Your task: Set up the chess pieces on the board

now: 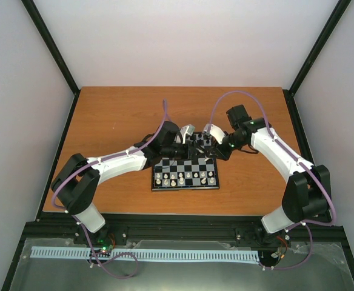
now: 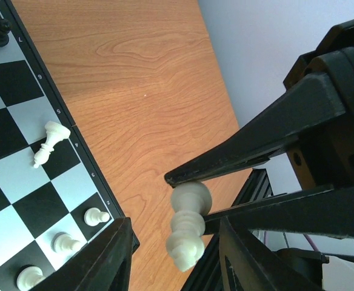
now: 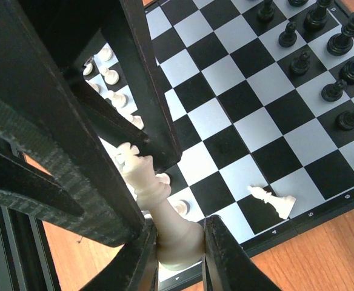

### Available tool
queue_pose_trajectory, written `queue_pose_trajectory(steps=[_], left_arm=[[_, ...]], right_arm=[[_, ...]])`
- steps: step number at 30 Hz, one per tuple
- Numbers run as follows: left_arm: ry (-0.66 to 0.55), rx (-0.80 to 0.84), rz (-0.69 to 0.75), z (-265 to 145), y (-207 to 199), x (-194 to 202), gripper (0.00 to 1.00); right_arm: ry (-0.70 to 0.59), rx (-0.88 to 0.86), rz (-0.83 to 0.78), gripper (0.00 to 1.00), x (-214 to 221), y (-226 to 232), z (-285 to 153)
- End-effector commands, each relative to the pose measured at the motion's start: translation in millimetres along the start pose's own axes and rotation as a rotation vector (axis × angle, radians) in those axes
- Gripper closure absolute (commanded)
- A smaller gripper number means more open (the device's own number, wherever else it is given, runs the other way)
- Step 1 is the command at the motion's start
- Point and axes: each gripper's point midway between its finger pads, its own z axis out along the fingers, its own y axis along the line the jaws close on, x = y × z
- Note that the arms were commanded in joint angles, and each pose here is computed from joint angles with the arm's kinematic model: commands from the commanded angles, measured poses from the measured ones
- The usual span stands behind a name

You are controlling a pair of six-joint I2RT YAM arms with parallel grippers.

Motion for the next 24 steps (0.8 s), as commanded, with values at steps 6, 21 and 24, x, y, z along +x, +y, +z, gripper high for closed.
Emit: queue_pose_trajectory(steps=[6, 21, 24], left_arm=[[-0.075, 0.073, 0.06, -7.3, -27.3, -21.1, 0.72], [-0.068, -0.032, 0.109, -20.6, -17.7, -18.0, 0.88], [-0.057, -0.13, 0.152, -33.9, -9.2, -16.3, 0.87]], right_arm=[[-0.025, -0.035, -0.006, 0.83, -3.0, 13.2, -0.2], [-0.065, -0.029, 0.014, 0.6, -10.8, 18.4, -9.5], [-0.107, 0.002, -0.007, 0.55, -21.7, 24.1, -27.4]])
